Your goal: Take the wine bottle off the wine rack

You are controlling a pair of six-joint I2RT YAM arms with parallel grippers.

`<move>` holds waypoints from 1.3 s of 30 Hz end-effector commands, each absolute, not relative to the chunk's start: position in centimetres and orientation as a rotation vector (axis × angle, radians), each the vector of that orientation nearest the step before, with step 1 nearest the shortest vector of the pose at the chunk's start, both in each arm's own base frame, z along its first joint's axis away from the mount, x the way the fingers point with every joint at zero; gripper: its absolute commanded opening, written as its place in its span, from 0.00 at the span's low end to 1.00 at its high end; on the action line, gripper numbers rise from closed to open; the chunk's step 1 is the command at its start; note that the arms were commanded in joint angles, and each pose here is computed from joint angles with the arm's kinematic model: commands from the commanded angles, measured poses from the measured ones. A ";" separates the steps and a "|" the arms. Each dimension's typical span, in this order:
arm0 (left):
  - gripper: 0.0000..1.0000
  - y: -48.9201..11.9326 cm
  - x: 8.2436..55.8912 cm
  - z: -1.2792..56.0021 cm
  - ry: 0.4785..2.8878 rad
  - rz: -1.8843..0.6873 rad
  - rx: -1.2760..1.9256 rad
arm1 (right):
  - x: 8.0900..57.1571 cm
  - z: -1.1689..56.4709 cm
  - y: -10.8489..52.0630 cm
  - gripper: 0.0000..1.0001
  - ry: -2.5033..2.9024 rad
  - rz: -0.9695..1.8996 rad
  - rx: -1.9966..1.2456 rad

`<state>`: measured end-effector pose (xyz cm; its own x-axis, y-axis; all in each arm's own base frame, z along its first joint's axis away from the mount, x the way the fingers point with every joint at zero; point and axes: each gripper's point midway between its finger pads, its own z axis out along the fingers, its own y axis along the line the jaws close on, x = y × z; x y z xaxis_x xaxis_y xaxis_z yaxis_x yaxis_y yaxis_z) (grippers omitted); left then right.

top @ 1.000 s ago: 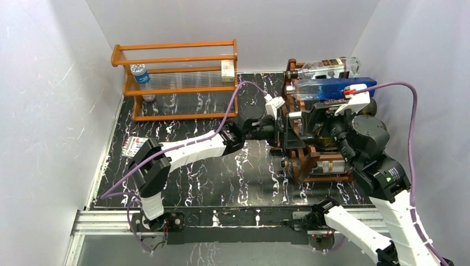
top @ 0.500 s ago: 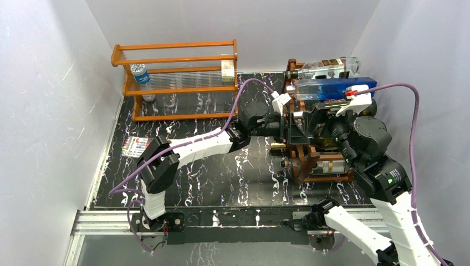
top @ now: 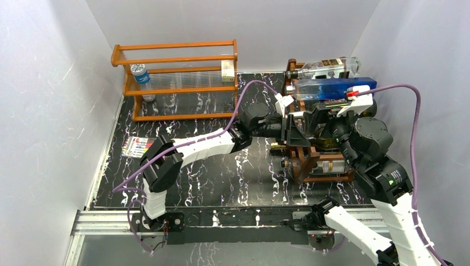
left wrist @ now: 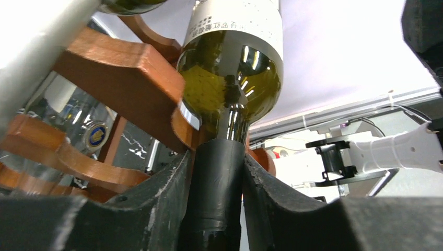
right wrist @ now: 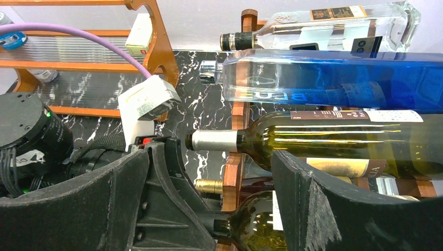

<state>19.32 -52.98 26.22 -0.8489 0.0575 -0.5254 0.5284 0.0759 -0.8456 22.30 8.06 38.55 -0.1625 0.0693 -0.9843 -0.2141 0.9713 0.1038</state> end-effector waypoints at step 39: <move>0.00 -50.9 16.7 36.6 1.637 -2.311 0.394 | 21.7 41.5 7.9 0.98 1.617 0.290 -0.095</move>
<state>18.44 -52.53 28.71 -0.9571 -0.0188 -0.2892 0.2897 -0.0904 -0.9528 21.98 7.94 38.83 -0.1520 0.0765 -0.9854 -0.2185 0.9697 0.1090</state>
